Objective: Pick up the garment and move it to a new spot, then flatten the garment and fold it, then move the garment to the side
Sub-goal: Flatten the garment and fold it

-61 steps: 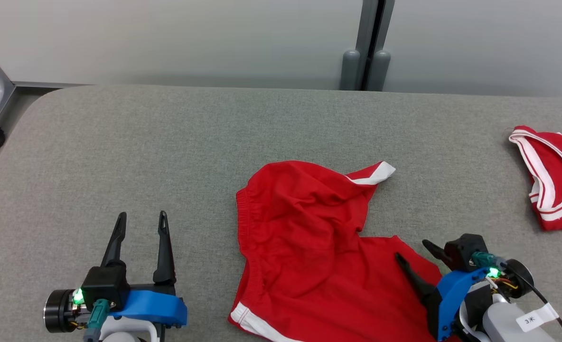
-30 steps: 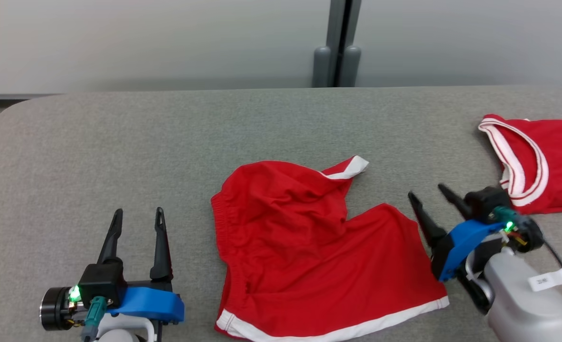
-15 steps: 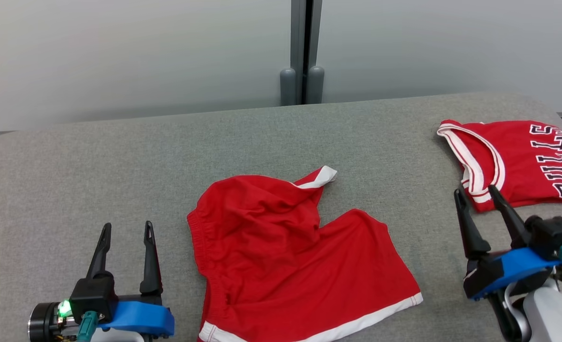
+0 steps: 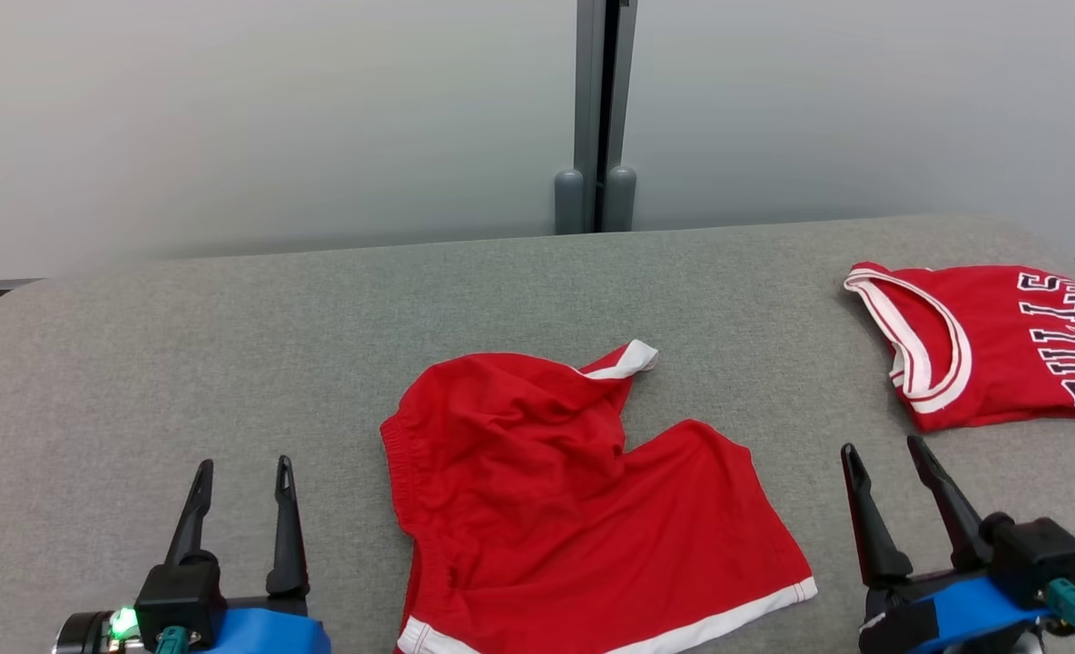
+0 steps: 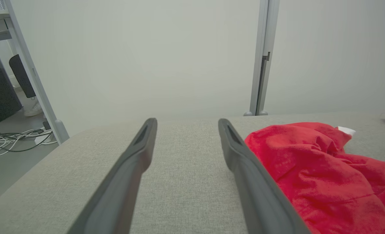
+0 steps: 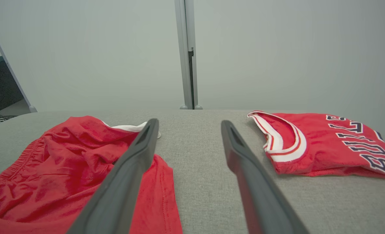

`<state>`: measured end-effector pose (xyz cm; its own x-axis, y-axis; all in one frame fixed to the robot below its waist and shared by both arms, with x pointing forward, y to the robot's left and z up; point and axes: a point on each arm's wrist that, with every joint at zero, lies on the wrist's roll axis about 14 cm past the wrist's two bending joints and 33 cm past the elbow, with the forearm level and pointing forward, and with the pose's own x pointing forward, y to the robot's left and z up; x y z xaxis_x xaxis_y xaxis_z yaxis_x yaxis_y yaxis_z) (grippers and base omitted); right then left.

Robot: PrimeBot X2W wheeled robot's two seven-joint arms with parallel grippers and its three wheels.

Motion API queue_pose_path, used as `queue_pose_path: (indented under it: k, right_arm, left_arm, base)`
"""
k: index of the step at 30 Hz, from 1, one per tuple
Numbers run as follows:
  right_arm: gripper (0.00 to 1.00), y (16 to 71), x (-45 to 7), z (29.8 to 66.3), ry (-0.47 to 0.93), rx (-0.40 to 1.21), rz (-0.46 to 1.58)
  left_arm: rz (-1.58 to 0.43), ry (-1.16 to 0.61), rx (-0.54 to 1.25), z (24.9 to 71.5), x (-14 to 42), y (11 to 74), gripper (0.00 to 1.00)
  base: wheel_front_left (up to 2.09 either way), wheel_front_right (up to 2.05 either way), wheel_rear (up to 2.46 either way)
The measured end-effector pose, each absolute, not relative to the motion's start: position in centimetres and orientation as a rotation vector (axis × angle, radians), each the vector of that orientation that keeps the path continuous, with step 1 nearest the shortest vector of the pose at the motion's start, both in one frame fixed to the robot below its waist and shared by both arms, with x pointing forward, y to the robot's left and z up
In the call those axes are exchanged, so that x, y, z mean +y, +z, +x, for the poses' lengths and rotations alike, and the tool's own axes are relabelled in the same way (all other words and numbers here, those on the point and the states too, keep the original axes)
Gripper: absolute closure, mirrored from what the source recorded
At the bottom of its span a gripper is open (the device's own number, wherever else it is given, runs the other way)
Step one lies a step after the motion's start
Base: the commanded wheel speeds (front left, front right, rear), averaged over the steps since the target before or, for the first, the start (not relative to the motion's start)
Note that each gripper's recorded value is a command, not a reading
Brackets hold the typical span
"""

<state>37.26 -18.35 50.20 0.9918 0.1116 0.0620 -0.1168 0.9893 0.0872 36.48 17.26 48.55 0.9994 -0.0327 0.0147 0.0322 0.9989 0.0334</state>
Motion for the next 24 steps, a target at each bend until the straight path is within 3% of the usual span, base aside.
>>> queue_pose_path:
  k: [24]
  right_arm:
    - [0.00,48.6,-16.5,35.6,0.122,-0.016,0.119]
  left_arm:
    - [0.044,0.024,-0.011,35.0,19.3,48.4,0.00]
  base:
    - [0.00,0.00,0.00]
